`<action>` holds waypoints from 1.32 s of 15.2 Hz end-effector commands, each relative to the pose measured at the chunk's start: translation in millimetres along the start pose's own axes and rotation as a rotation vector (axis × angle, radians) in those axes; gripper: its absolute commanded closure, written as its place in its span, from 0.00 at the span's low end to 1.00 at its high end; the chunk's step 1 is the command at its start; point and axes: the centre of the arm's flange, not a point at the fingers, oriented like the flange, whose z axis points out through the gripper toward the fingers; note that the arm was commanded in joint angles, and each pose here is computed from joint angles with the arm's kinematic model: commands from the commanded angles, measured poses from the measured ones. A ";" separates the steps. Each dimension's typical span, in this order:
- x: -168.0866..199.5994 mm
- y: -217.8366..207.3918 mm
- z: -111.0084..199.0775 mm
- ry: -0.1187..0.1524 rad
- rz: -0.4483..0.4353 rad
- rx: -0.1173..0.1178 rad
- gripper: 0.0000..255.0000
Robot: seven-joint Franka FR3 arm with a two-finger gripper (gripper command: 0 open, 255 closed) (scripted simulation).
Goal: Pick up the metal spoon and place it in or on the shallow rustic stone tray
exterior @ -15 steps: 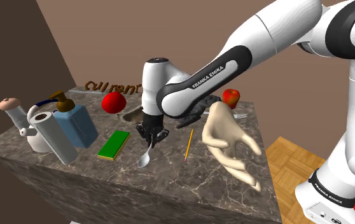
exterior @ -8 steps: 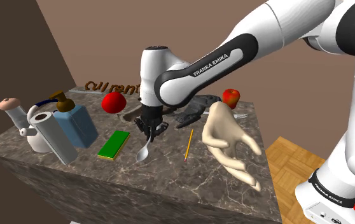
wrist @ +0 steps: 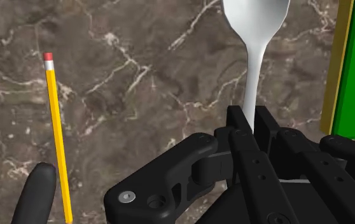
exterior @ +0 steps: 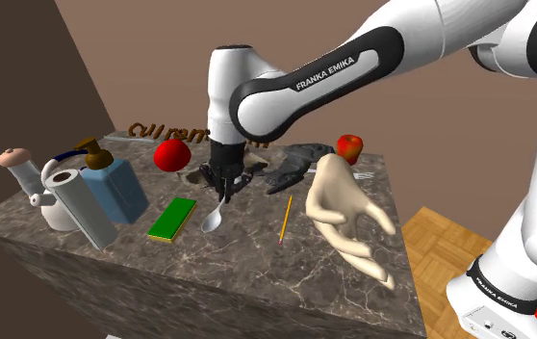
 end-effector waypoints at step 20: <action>150.6 -72.8 -56.1 0.000 0.000 -0.001 1.00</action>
